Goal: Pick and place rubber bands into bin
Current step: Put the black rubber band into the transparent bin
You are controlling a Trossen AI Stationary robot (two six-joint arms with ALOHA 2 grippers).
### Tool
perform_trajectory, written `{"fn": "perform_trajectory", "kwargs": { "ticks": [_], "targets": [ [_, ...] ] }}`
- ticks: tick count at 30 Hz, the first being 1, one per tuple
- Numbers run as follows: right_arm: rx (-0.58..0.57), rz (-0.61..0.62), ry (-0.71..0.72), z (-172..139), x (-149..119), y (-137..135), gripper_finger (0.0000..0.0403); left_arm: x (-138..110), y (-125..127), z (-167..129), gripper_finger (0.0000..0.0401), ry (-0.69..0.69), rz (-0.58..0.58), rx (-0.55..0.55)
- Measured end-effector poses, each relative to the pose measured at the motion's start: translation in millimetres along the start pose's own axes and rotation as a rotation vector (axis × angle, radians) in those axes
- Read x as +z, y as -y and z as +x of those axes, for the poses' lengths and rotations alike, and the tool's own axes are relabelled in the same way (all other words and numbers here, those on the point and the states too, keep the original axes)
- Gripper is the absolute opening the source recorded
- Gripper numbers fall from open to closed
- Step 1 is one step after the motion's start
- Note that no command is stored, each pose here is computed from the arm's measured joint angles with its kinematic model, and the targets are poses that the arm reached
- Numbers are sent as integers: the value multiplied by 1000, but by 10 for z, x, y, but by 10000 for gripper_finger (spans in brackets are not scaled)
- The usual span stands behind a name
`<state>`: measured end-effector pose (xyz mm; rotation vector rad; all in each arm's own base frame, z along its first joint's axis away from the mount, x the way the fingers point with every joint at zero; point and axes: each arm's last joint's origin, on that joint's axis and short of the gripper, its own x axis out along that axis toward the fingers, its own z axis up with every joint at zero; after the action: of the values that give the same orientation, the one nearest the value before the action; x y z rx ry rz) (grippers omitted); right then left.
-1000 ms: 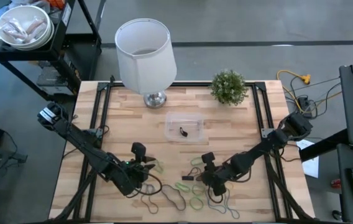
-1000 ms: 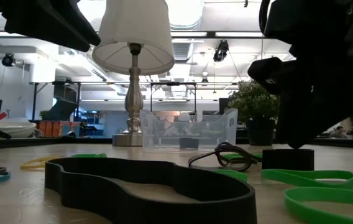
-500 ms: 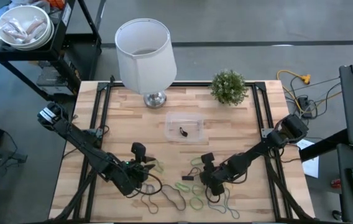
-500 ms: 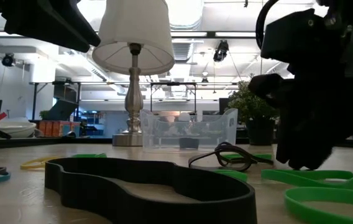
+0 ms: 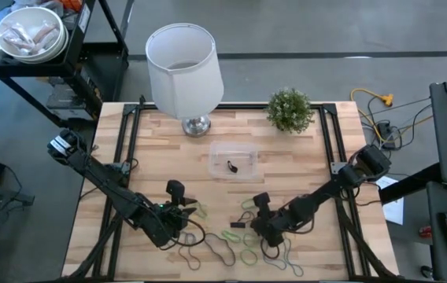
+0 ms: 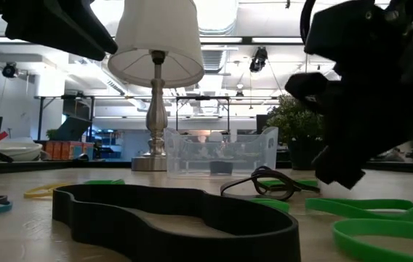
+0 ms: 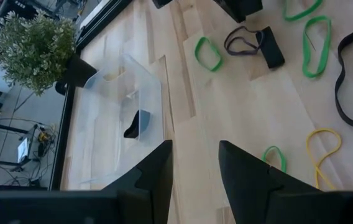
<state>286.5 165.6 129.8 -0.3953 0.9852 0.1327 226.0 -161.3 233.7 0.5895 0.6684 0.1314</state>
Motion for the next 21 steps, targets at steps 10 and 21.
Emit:
{"fn": "perform_trajectory", "kwargs": {
  "ticks": [10,21],
  "targets": [
    [-197,-103,50,-182,213,48,8,1,1,0,114,0,-1,-1],
    [-511,-199,46,-280,420,370,8,-10,3,0,114,-6,-16,-1]
  ]
}}
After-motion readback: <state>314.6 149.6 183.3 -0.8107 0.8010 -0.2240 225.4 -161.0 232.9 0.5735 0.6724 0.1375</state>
